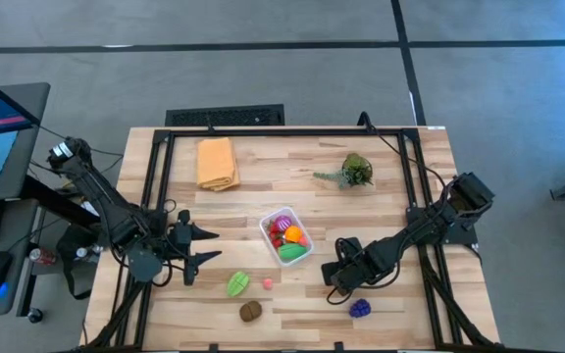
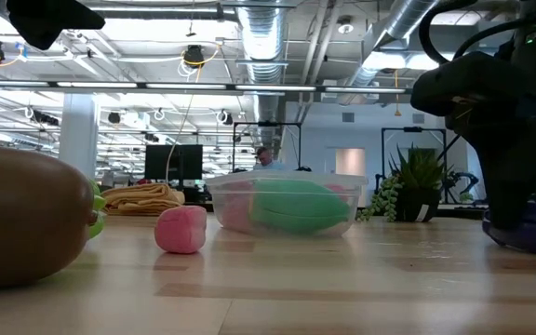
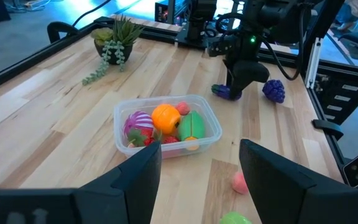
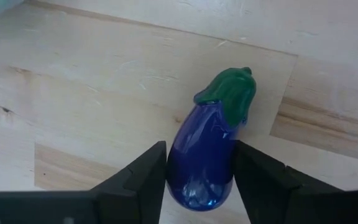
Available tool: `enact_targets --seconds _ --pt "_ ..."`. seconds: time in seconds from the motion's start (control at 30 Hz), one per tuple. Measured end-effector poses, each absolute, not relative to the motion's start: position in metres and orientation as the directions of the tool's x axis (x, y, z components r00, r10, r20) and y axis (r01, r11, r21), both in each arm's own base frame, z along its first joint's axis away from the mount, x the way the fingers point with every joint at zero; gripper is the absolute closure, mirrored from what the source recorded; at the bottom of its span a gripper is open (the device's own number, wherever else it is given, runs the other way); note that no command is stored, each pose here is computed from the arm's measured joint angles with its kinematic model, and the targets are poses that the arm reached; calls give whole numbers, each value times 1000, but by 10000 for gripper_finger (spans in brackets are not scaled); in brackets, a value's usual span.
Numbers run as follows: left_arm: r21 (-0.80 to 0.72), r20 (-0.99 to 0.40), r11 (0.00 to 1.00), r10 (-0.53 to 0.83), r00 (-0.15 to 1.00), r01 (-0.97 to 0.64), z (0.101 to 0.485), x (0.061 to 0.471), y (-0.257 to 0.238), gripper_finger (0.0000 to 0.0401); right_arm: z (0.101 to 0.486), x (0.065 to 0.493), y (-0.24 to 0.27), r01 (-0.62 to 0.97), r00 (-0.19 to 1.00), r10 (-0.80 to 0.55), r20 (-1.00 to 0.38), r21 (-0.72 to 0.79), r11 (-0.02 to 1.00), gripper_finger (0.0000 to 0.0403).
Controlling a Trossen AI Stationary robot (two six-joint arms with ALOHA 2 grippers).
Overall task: Pick and placing Produce into tupperware
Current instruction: Put the violet eggplant into the transparent bin
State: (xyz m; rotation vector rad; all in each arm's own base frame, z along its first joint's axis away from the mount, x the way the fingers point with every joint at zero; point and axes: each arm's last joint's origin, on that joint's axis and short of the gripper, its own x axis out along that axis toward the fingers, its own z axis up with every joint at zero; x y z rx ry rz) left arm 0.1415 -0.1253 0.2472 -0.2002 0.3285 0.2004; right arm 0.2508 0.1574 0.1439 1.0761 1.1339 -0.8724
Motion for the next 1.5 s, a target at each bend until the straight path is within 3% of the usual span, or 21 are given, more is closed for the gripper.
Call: enact_targets --seconds 0.33,0.6,1.5 --pt "-165 -338 960 162 927 -227 247 141 -125 193 144 251 158 938 228 -8 -974 217 270 223" --pt "-167 -338 959 162 927 -228 247 141 -125 193 144 251 158 938 227 -9 -974 217 270 201" --pt "-166 -338 959 162 927 -228 247 141 -125 193 144 252 158 937 233 -5 -972 223 270 197"
